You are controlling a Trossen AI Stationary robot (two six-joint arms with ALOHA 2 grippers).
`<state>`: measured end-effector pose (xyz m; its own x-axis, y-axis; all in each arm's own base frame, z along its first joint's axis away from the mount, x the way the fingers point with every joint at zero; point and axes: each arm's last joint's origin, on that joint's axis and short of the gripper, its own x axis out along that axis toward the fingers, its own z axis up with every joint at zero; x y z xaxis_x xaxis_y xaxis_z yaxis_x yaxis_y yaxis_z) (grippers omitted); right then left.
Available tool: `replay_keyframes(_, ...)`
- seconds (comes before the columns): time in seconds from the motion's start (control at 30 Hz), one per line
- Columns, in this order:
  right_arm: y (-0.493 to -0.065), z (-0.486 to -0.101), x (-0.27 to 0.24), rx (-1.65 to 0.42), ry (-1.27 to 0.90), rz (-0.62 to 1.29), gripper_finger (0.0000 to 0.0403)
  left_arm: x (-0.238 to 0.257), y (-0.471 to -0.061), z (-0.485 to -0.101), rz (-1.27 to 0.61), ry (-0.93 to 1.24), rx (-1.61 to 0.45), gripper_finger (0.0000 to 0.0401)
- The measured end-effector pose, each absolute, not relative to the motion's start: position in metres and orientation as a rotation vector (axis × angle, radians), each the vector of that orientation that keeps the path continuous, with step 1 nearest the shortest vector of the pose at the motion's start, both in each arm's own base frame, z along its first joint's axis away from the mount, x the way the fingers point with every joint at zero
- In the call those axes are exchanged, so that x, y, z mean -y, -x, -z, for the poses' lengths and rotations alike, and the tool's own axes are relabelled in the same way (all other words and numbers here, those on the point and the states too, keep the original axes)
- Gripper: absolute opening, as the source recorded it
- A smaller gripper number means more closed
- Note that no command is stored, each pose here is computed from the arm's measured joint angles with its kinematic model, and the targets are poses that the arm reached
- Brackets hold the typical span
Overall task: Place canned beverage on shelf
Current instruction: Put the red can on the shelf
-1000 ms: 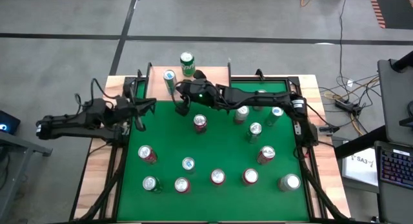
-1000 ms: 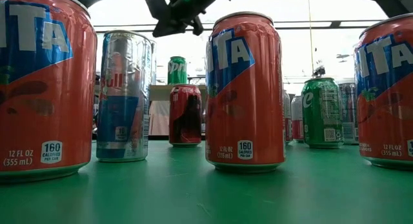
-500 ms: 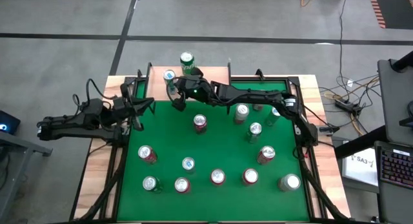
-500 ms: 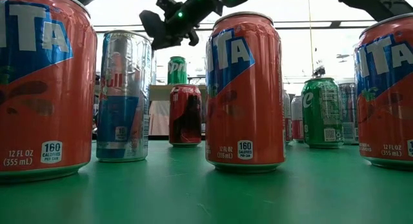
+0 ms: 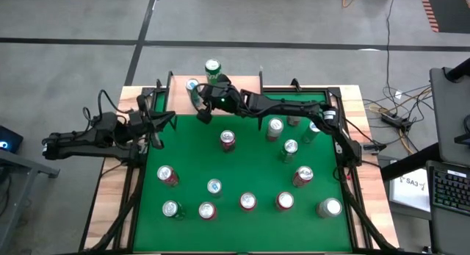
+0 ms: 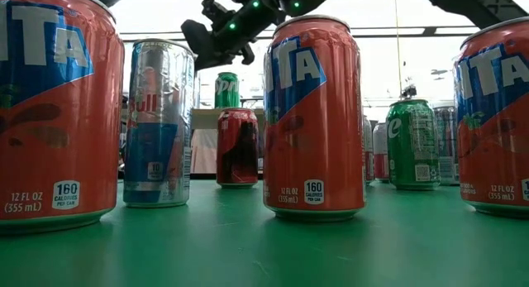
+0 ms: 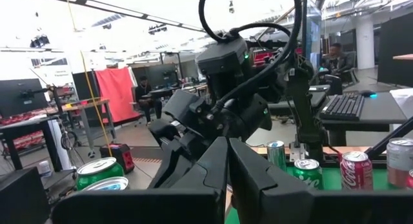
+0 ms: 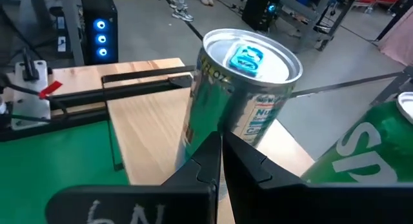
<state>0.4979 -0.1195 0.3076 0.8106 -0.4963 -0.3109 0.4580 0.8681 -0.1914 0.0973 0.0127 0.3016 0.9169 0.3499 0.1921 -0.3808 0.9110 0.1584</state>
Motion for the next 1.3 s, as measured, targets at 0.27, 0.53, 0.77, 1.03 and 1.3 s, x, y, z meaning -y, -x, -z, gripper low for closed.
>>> replay_keyframes(0.27, -0.497, -0.306, 0.123, -0.374, 0.101, 0.515, 0.0009, -0.013, -0.098, -0.301, -0.379, -0.203, 0.157, 0.0)
replay_keyframes(0.53, -0.498, -0.3, 0.119, -0.377, 0.035, 0.388, 0.0009, -0.013, -0.098, -0.301, -0.382, -0.214, 0.151, 0.0)
replay_keyframes(0.77, -0.499, -0.303, 0.122, -0.323, 0.056, 0.391, 0.0009, -0.013, -0.099, -0.301, -0.383, -0.214, 0.149, 0.0)
replay_keyframes(1.03, -0.499, -0.306, 0.129, -0.289, 0.069, 0.405, 0.0009, -0.013, -0.099, -0.301, -0.383, -0.222, 0.145, 0.0)
replay_keyframes(1.3, -0.495, -0.305, 0.131, -0.34, 0.077, 0.407, 0.0009, -0.013, -0.107, -0.297, -0.378, -0.231, 0.1, 0.0)
